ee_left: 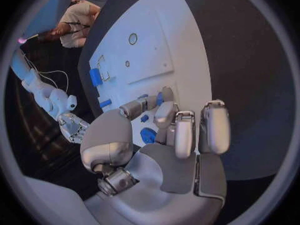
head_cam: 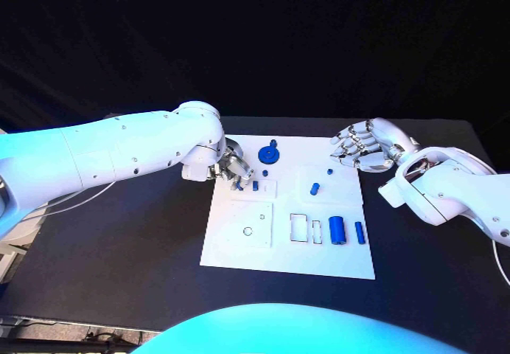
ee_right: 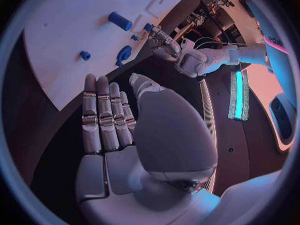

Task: Assemble the parts on the task board

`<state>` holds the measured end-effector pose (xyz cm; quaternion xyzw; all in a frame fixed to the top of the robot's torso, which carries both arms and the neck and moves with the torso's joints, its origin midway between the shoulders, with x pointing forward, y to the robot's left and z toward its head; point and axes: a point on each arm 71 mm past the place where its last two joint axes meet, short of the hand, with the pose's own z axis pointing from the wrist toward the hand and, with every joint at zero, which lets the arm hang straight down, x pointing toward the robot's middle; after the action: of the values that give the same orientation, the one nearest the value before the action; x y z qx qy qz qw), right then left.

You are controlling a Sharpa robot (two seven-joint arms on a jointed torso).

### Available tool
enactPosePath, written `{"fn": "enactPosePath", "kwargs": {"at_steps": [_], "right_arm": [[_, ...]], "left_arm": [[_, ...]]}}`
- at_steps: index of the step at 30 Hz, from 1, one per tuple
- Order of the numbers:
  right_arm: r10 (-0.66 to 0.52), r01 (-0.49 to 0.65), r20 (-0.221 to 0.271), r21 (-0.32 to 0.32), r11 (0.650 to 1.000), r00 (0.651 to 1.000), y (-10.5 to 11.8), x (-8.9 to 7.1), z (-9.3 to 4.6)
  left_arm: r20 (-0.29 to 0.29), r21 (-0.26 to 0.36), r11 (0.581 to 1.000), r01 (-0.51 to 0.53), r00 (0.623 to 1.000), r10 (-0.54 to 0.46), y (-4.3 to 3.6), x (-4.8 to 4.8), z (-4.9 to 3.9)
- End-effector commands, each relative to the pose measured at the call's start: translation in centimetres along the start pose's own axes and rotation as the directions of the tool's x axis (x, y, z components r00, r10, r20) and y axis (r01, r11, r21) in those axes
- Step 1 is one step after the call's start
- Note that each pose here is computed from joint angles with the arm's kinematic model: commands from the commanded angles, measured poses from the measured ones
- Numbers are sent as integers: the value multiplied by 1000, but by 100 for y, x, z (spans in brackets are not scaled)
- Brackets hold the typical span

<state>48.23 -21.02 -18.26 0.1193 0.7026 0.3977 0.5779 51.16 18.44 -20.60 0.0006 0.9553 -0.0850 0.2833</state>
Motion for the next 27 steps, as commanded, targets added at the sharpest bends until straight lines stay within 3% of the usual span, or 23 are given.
{"fn": "enactPosePath", "kwargs": {"at_steps": [1, 16, 27], "right_arm": [[-6, 6, -14, -14, 1000, 1000, 12, 14, 0], [-6, 6, -15, -15, 1000, 1000, 15, 16, -1], [-6, 6, -15, -14, 1000, 1000, 12, 13, -3]], "left_arm": [[-72, 10, 1000, -17, 997, 17, -8, 117, 40], [-87, 18, 1000, 25, 996, -23, -5, 104, 57], [-131, 19, 999, 31, 991, -28, 11, 105, 74]]}}
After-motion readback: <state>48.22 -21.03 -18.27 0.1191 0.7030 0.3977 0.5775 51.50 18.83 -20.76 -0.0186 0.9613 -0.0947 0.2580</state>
